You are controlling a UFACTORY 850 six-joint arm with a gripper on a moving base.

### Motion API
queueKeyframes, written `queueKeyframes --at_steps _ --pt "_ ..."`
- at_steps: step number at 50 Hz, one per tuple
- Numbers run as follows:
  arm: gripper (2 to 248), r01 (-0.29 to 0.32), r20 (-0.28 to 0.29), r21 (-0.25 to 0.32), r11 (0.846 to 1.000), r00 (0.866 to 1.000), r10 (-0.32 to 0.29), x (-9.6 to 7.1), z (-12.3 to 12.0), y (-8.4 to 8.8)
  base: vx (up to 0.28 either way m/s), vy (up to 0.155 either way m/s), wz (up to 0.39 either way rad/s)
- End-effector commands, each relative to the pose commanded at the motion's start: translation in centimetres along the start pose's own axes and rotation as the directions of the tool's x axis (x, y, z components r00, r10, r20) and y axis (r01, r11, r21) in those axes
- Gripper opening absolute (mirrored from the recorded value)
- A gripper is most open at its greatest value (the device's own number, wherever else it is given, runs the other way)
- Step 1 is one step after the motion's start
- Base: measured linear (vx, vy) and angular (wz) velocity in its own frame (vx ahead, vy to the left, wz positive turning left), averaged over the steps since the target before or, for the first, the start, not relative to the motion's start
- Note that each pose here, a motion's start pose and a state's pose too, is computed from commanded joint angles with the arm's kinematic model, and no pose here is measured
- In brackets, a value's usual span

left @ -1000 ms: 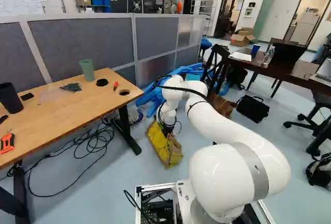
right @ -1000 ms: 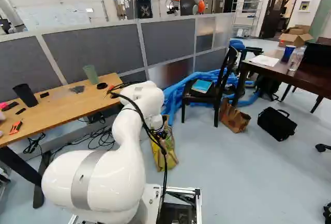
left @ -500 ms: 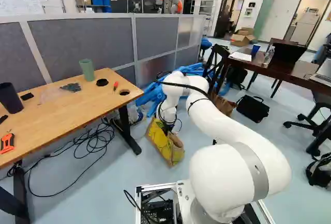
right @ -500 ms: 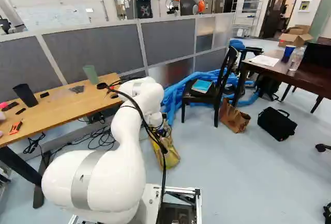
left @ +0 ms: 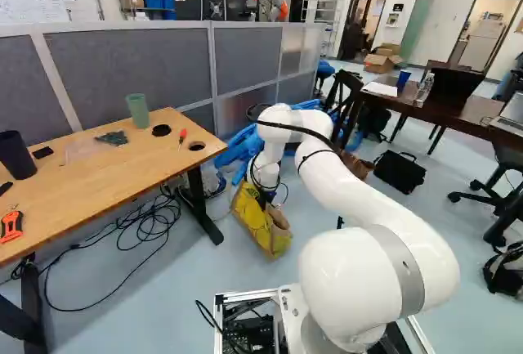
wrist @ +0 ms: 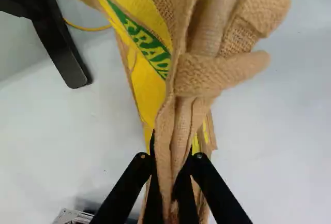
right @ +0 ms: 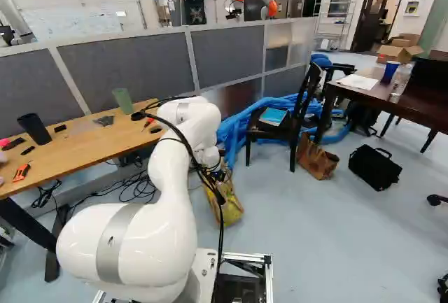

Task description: Pick up the bag on the ground and place it on the table

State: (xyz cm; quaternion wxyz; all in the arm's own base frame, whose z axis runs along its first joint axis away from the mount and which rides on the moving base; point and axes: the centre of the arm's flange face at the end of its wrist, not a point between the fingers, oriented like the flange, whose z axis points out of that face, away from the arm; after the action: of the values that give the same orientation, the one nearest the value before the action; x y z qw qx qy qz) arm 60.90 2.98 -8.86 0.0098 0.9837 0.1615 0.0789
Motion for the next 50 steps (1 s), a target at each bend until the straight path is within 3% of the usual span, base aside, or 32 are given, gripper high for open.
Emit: queueKeyframes --at_steps 50 --pt "23 0.0 -0.021 -0.006 1.0 1.0 0.0 0.9 -7.5 0.3 0.0 0.0 0.0"
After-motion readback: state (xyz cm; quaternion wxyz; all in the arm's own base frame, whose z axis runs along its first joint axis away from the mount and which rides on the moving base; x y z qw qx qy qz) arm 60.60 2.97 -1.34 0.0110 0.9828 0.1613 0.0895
